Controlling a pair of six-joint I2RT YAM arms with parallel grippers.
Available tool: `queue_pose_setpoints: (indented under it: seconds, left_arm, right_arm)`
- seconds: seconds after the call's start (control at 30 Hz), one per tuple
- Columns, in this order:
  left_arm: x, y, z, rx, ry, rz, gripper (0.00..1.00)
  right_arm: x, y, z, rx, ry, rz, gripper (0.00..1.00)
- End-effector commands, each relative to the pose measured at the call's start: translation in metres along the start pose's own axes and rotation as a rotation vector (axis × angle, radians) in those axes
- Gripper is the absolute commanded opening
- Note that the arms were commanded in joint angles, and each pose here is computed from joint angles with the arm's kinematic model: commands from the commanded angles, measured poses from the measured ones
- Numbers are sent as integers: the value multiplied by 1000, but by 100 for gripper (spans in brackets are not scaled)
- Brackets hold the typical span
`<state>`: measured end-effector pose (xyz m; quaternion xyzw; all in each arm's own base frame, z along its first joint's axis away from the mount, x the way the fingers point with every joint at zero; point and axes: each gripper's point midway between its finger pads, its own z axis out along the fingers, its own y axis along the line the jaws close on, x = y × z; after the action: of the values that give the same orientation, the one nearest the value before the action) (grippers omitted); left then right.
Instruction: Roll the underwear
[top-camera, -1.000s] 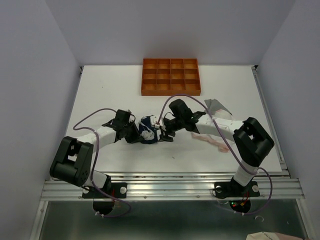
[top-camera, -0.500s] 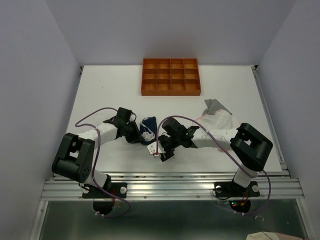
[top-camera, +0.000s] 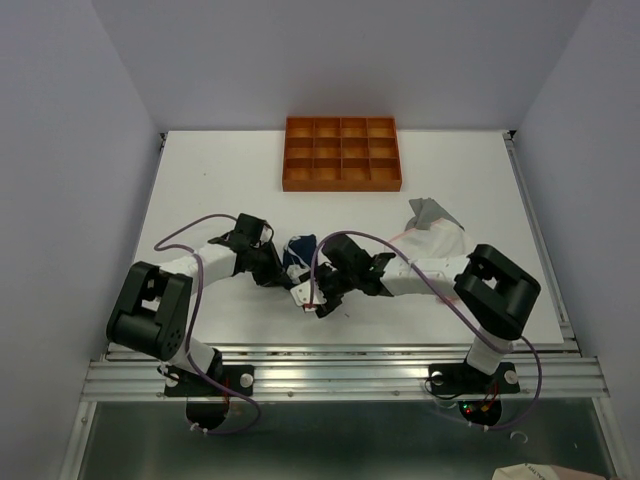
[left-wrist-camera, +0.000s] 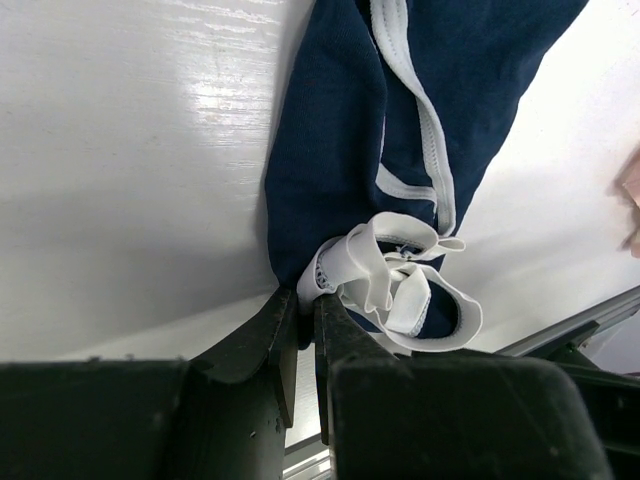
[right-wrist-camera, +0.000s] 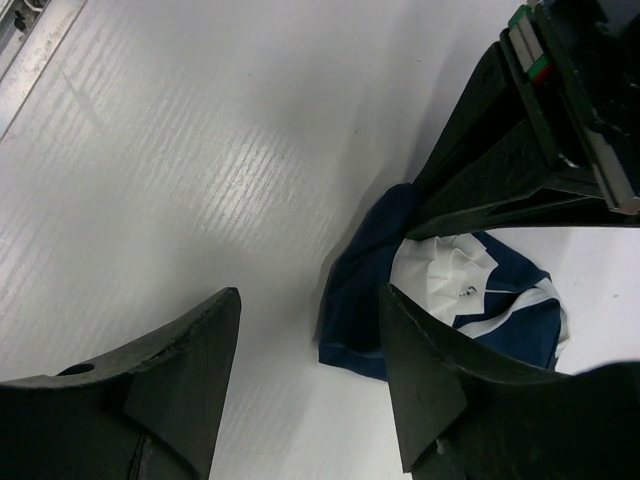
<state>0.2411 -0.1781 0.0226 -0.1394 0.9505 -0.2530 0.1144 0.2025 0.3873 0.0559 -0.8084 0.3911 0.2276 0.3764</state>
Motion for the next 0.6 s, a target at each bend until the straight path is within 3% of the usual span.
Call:
queue_pose_setpoints:
  seconds: [0.0,0.57]
  left_arm:
    - [2,-3,-2,5,31,20,0]
    - [7,5,2,-12,64,62,0]
  right_arm:
    - [-1,-9,9,22,0,-60,63]
    - [29,-22,15,133,99,-61,56]
